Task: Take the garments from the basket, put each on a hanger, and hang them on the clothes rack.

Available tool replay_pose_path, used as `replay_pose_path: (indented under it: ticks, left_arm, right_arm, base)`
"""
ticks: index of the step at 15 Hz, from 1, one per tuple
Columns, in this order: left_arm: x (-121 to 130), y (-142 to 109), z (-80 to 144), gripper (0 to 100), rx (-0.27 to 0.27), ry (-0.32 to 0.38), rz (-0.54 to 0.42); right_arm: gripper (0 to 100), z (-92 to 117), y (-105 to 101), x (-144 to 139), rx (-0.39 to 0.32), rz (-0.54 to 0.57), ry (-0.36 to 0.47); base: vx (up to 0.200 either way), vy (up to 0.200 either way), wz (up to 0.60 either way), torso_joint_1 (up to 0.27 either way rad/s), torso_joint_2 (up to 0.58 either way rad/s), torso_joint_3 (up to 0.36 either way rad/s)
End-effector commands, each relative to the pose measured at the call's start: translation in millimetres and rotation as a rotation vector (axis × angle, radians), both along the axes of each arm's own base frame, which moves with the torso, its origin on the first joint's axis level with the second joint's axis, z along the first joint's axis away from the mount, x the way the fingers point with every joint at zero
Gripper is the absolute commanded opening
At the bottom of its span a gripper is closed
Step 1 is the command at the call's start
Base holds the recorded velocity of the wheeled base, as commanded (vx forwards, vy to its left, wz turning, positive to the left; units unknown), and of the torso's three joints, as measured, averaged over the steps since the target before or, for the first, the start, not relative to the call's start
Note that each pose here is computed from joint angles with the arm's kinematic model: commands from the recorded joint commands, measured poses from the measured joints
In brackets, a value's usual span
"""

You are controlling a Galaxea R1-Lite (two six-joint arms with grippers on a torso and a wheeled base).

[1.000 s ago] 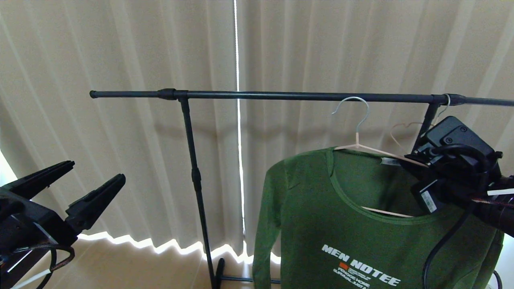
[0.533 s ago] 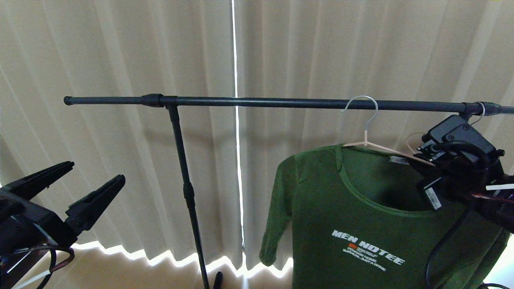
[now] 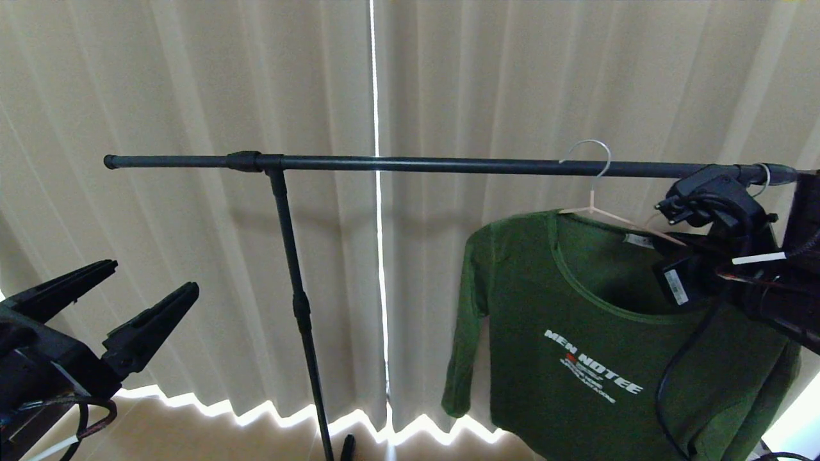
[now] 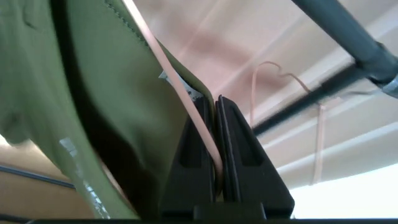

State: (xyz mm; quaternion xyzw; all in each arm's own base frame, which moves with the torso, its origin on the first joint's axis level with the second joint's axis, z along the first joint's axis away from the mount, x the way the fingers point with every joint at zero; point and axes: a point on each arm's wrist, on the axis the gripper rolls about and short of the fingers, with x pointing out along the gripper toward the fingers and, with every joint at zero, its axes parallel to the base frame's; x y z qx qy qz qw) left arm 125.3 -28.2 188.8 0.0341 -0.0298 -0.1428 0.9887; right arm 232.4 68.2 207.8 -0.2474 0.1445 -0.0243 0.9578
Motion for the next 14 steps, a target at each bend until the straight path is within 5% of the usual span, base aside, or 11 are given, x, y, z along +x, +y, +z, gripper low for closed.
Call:
replay_pose_path:
  ticks: [1,6,14]
  left_arm:
    - [0,0,-1,100,0.001,0.003,0.000]
    - [0,0,-2,100,0.000,0.008,0.000]
    - [0,0,-2,100,0.000,0.010,0.000]
  right_arm:
    - [0,-11,8,27,-0.009,-0.024,0.041]
    - [0,-18,17,55,0.003,-0.036,0.057]
    - [0,-22,28,60,0.012,0.001,0.046]
  base:
    - [0.000,0.000,0.00,0.000,0.00,0.000]
    - [0.000,0.000,0.00,0.000,0.00,0.000]
    - [0.000,0.000,0.00,0.000,0.00,0.000]
